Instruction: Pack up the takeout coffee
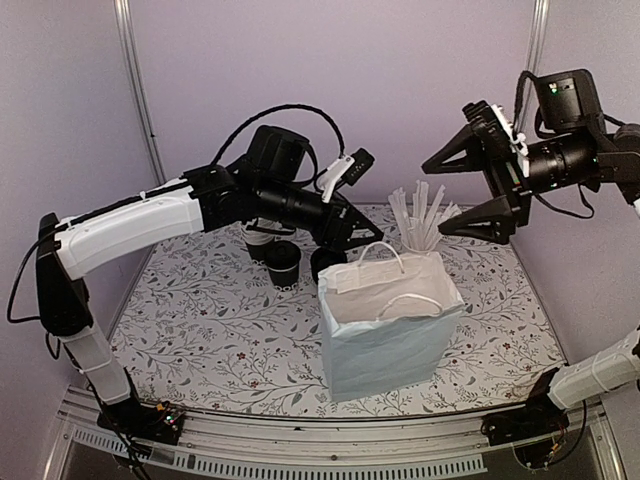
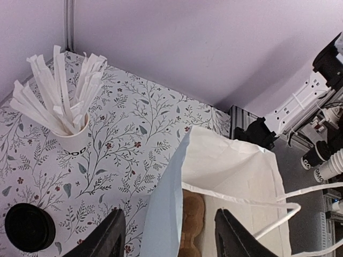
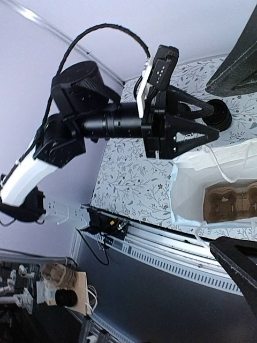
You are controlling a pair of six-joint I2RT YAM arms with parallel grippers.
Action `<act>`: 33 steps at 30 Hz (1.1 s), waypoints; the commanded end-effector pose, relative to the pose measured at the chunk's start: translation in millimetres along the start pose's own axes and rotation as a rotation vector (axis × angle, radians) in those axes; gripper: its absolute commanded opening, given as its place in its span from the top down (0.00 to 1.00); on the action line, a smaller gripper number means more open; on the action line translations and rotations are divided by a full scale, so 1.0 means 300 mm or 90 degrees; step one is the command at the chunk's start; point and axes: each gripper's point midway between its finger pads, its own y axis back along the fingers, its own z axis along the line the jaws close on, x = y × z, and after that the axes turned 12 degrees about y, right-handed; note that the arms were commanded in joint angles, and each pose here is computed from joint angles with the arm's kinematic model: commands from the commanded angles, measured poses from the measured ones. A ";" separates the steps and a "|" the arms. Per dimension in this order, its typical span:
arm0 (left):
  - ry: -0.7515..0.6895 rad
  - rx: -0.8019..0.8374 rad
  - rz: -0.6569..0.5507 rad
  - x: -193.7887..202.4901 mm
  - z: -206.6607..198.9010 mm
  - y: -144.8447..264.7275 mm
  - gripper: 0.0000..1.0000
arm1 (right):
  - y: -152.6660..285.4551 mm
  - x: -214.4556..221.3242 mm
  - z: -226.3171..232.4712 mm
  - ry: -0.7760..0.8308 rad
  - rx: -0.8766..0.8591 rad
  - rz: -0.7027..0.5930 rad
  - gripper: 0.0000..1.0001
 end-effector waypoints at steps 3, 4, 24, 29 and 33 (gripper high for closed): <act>-0.036 -0.001 -0.033 -0.068 -0.066 0.022 0.42 | 0.030 0.062 0.257 -0.028 -0.154 -0.044 0.01; -0.038 -0.033 -0.039 -0.077 -0.047 0.039 0.41 | 0.004 0.124 0.287 -0.049 -0.170 -0.017 0.01; -0.183 -0.119 0.010 0.006 -0.073 -0.008 0.38 | -0.120 0.213 0.329 -0.110 -0.232 -0.007 0.45; -0.189 -0.092 0.001 -0.028 -0.082 -0.034 0.58 | -0.137 0.242 0.332 -0.121 -0.234 0.011 0.66; -0.193 -0.072 -0.019 -0.043 -0.114 -0.007 0.80 | -0.142 0.219 0.299 -0.114 -0.221 0.003 0.95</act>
